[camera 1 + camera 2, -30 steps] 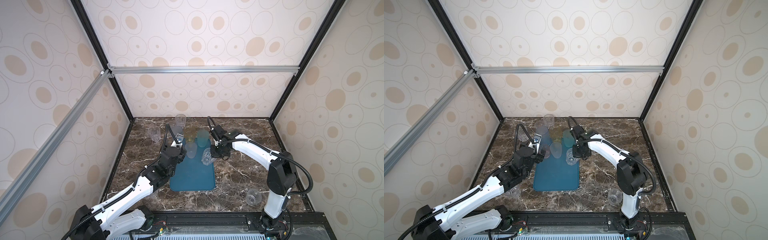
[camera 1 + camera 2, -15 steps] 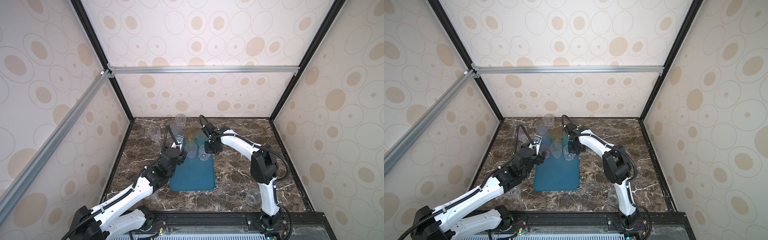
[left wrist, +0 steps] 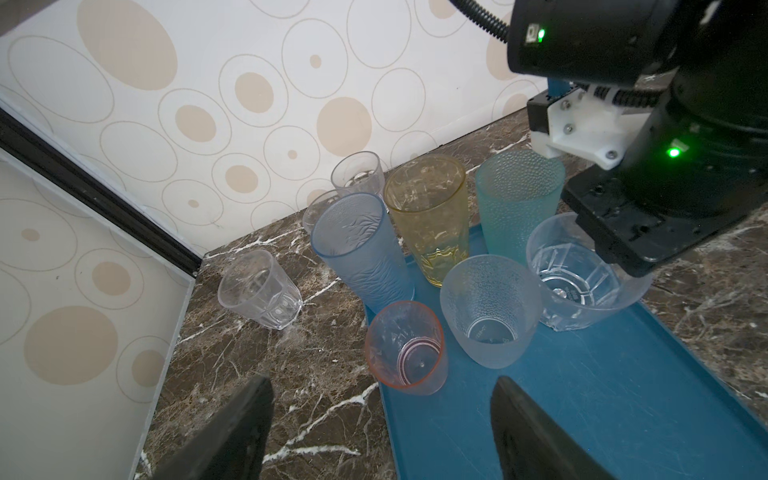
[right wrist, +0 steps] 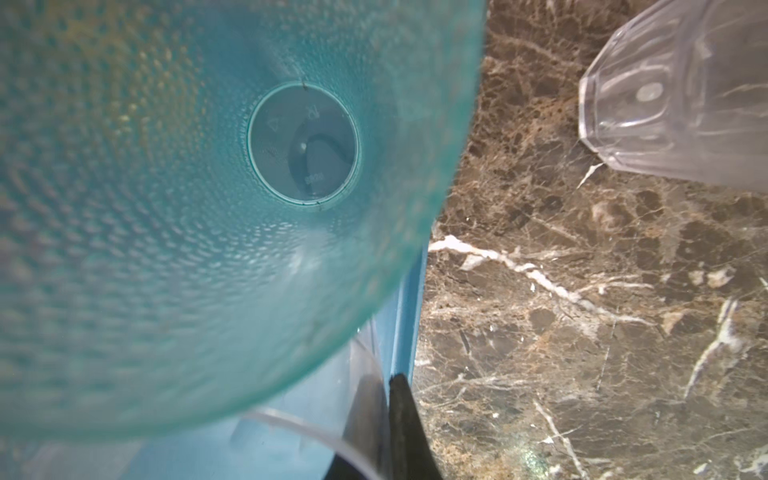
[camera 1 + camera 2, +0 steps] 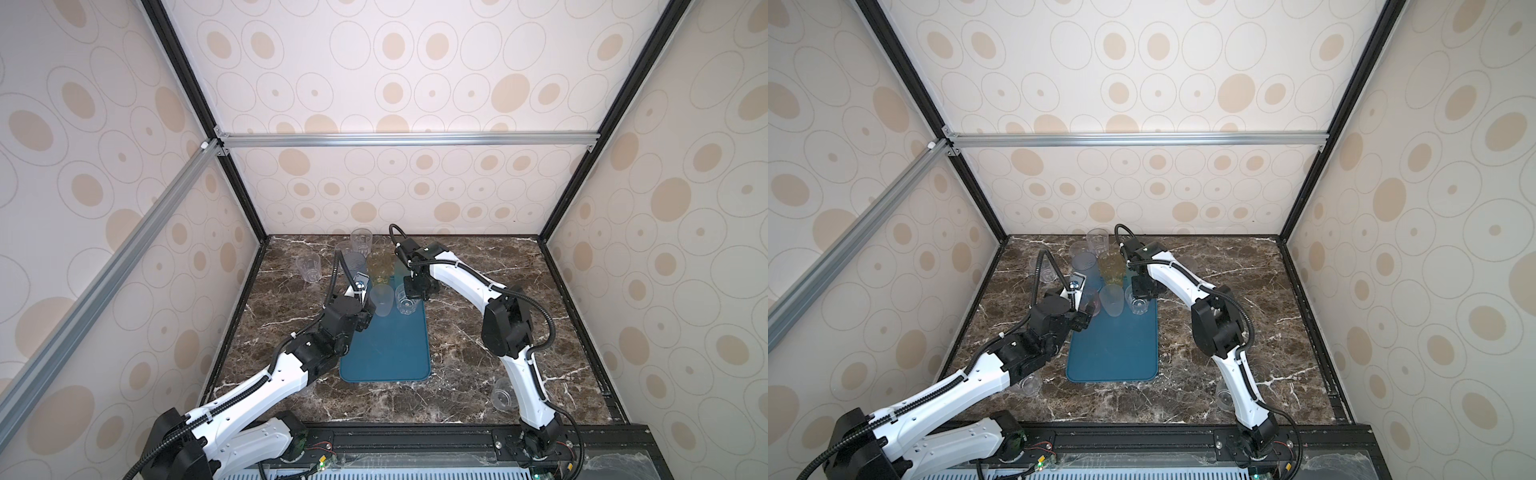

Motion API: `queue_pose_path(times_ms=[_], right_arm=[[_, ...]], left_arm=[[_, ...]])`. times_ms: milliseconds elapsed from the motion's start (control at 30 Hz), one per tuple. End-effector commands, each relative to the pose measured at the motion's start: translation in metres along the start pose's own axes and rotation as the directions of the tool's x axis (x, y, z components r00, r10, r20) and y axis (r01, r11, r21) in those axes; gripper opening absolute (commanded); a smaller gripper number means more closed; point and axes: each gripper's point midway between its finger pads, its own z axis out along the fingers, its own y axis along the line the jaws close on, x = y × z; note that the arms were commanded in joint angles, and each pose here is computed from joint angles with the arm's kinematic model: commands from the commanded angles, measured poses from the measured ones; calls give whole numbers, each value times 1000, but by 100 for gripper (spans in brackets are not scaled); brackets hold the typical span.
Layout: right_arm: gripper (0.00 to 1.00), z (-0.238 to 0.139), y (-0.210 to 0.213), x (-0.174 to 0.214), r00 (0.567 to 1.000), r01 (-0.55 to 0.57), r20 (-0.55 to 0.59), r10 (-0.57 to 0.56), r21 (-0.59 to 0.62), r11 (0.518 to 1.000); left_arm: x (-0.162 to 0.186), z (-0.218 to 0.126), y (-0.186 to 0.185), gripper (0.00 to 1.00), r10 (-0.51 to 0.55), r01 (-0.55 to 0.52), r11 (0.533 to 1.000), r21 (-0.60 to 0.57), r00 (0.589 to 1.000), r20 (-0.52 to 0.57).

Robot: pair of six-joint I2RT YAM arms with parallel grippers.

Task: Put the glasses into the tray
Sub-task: 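Lower the faceted clear glass onto the tray and open the right gripper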

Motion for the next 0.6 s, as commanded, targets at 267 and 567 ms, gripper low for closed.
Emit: queue_pose_path(times_ms=[267, 567], right_arm=[[25, -11, -1, 3, 999, 25, -20, -25, 10, 1000], [34, -77, -24, -18, 994, 10, 105, -5, -51, 999]], left_arm=[[-1, 5, -2, 82, -7, 7, 1000, 1, 1000, 6], [-13, 3, 14, 83, -24, 24, 999, -47, 1000, 6]])
